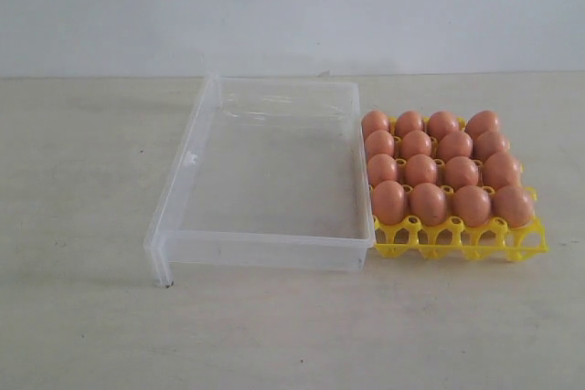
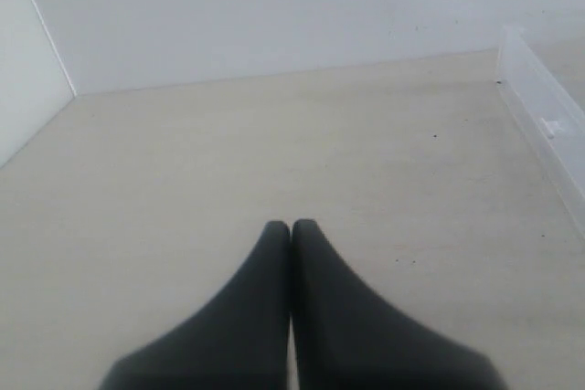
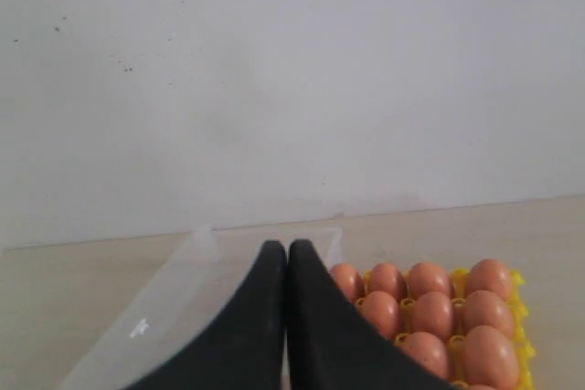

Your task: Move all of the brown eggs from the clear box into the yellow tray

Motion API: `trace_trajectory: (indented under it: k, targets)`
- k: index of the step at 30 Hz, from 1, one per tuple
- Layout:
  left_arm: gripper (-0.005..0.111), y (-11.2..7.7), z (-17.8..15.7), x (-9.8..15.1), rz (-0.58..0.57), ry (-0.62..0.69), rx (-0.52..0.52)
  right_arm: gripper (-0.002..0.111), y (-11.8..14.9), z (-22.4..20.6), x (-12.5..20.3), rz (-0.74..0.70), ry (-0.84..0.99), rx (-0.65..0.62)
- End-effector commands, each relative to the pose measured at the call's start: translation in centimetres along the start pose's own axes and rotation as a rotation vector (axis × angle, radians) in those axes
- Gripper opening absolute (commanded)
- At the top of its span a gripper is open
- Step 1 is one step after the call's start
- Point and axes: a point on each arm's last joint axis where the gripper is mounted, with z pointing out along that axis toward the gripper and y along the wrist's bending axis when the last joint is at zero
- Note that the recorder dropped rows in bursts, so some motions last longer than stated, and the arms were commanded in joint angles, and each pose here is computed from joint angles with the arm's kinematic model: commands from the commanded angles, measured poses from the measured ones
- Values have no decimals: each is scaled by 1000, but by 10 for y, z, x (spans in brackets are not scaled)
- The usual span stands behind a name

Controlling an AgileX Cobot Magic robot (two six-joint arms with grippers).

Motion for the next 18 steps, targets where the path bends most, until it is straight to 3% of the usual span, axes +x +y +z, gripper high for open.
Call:
trace_trajectory:
  k: [1,5,7,8,9,11,14,17,18]
  targets:
    - [-4,0,0,0,-1,0,4,0,-7,0,-3,-25,-38,74]
    - [-4,0,0,0,-1,0,4,0,-11,0,-7,-93,-84,112]
    - [-4,0,0,0,-1,0,4,0,-15,-1,-19,-157,-230,163]
    - [-4,0,0,0,-1,0,4,0,-17,-2,-22,-266,-276,196]
    - [-4,0,0,0,-1,0,4,0,-21,-8,-32,-503,-395,310]
    - [-4,0,0,0,-1,0,4,0,-22,-12,-39,-744,-448,406]
    - [-4,0,0,0,-1,0,4,0,-35,-8,-24,-561,-262,451]
    - [-4,0,0,0,-1,0,4,0,-60,-16,31,-214,284,615]
    - [-4,0,0,0,-1,0,4,0,-64,-19,47,-179,361,634]
